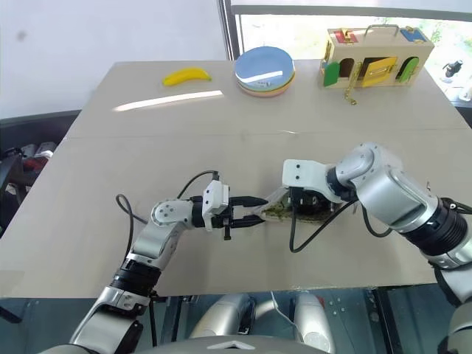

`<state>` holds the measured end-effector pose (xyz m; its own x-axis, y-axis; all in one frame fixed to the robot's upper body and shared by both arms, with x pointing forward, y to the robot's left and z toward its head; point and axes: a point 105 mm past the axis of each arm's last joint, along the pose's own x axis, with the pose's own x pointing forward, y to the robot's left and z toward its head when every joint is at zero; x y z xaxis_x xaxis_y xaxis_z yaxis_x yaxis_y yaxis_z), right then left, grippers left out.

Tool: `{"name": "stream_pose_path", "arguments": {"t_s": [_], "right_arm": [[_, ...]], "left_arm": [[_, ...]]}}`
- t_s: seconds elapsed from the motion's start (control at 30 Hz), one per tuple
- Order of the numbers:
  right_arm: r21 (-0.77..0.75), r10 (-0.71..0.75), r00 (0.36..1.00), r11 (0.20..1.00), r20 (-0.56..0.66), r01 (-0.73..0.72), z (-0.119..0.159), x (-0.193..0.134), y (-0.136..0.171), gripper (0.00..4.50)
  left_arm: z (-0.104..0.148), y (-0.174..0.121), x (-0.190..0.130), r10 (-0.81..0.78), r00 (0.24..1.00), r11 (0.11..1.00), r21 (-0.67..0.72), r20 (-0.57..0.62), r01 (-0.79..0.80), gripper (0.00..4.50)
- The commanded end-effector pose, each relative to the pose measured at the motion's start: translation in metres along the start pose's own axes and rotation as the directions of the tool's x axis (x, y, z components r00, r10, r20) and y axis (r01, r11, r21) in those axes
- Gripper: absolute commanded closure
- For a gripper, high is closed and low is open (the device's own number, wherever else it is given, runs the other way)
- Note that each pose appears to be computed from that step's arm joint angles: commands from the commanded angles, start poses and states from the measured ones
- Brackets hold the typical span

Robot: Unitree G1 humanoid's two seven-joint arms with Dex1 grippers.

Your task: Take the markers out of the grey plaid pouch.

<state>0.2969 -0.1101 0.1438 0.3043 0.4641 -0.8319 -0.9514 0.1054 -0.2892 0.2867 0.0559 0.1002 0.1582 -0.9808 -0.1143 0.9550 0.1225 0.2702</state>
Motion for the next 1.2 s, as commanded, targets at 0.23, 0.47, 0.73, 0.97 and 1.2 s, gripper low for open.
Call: {"name": "stream_pose_path", "arguments": {"t_s": [0.23,0.47,0.73,0.97,1.2], "right_arm": [[-0.022,-0.025,1.000,0.999,-0.003,0.025,0.005,-0.004,-0.007,1.60],[-0.015,-0.025,1.000,1.000,-0.004,0.025,0.004,-0.003,-0.008,1.60],[-0.022,-0.023,1.000,1.000,0.003,0.023,0.006,-0.002,-0.007,1.60],[-0.071,-0.042,0.999,0.997,0.028,0.044,0.018,-0.001,-0.012,1.60],[-0.127,-0.036,0.994,0.992,-0.100,0.023,-0.009,0.018,-0.015,1.60]], "left_arm": [[0.012,0.013,0.004,0.071,0.993,0.986,0.156,-0.092,-0.056,2.74],[0.014,0.012,0.003,0.085,0.993,0.977,0.200,-0.079,-0.067,3.30],[0.023,0.014,0.001,0.098,0.995,0.986,0.134,0.008,-0.098,4.39],[0.024,0.015,-0.004,0.079,0.993,0.997,-0.005,0.093,-0.078,4.39],[0.013,0.014,-0.006,0.029,0.996,0.999,-0.042,0.087,-0.025,4.39]]}}
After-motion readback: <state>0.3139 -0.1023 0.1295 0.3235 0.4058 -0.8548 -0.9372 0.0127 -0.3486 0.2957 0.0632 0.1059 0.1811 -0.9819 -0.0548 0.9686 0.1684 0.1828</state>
